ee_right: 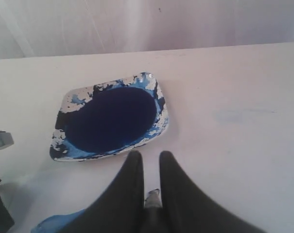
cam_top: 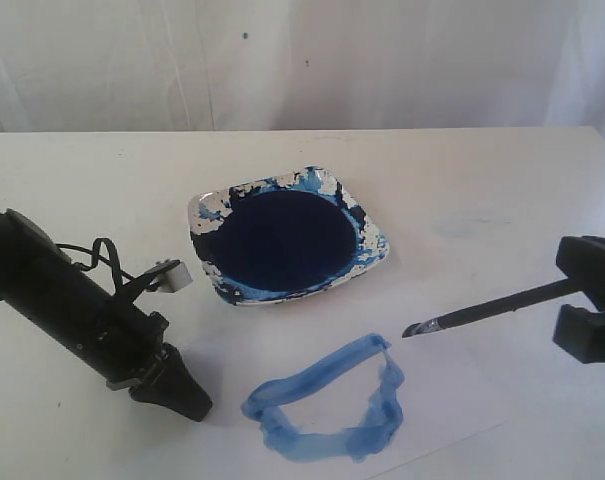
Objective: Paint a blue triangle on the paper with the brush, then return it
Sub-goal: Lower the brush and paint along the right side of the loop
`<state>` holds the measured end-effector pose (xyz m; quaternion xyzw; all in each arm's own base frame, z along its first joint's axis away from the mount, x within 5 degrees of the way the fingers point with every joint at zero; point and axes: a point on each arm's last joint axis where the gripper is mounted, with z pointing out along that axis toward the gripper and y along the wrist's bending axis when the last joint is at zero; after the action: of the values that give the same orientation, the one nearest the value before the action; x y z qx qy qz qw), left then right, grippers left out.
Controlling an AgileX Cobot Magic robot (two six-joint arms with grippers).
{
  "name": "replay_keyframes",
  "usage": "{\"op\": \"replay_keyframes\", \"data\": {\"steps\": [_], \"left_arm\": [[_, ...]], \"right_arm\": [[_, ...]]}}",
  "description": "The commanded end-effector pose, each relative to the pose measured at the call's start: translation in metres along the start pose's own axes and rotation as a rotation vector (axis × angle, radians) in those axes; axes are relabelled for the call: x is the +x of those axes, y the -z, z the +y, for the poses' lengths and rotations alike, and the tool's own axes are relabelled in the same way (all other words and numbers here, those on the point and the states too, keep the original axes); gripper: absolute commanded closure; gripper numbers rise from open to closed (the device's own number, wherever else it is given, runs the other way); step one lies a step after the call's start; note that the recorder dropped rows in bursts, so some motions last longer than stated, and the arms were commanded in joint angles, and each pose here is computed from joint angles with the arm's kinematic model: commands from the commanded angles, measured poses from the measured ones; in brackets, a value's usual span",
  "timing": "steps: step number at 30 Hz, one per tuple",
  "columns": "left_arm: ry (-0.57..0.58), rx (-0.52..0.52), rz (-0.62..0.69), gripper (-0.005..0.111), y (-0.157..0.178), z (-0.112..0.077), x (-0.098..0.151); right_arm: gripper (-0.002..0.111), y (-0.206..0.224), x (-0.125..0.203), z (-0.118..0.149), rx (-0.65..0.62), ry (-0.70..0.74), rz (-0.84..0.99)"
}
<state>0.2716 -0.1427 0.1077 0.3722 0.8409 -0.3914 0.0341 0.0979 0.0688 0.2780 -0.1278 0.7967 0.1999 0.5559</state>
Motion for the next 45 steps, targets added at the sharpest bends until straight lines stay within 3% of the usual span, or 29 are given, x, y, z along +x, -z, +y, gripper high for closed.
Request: {"op": "replay_keyframes", "data": {"steps": [1, 23, 45], "left_arm": [[-0.029, -0.067, 0.044, 0.107, -0.002, 0.007, 0.005], [-0.031, -0.070, 0.044, 0.107, -0.002, 0.007, 0.005], [-0.033, -0.072, 0.043, 0.107, -0.002, 0.007, 0.005]], "right_arm": [[0.108, -0.021, 0.004, 0.009, -0.013, 0.043, 0.026], [0.108, -0.030, 0.005, 0.016, -0.053, 0.035, 0.028], [0.108, -0.027, 0.020, 0.014, -0.059, 0.039, 0.159]]}}
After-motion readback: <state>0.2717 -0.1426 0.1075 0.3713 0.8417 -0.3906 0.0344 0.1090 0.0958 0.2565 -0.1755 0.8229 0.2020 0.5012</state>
